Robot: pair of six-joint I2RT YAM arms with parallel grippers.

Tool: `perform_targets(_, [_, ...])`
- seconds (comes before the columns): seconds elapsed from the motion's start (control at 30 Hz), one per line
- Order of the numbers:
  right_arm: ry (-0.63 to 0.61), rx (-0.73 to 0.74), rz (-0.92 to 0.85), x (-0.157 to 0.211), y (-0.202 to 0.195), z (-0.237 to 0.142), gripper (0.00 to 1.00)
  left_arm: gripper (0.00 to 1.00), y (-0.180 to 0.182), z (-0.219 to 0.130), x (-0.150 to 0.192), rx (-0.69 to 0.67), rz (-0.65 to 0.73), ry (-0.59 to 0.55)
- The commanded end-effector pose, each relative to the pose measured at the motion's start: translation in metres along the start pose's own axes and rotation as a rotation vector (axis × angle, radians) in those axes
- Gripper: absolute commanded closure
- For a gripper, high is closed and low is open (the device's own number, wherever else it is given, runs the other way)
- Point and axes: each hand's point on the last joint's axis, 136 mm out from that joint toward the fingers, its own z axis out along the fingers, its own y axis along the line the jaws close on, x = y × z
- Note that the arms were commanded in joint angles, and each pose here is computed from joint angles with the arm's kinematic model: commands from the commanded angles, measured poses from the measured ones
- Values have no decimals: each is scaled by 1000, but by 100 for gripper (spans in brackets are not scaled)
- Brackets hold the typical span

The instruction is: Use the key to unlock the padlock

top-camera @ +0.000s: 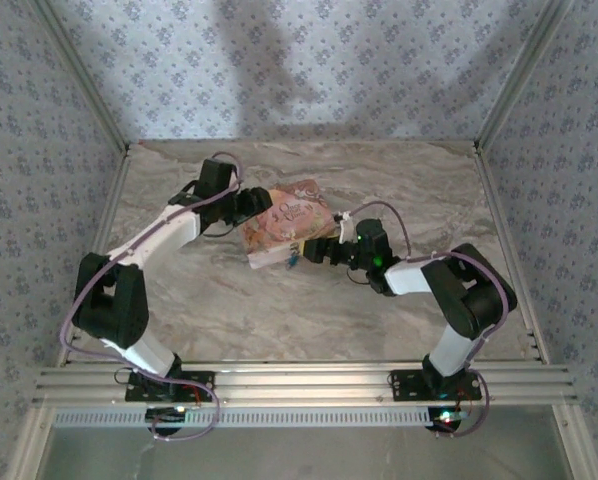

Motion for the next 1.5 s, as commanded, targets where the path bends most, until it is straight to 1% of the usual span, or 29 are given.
perform_targets(0.0, [43,7,9,5,-7,6,17,41,-7,4,9,-5,70,46])
perform_targets(0.33, [56,10,13,4,-11,9,16,41,10,26,35,-84,93,135])
perform_targets(0.47, [57,13,1,0,-12,11,16,41,15,29,47,-108,99,158])
perform_targets(0.57, [52,18,-13,-3,-13,12,20,41,15,31,57,-113,103,175])
perform_targets(0.8, [51,11,-47,-12,-11,14,20,41,15,30,76,-135,124,189])
perform_targets(1.23, [54,-5,-66,-14,-12,13,18,41,16,17,80,-137,112,160])
perform_targets(1.47, [25,21,-90,-19,-11,-2,18,39,2,8,67,-112,125,120])
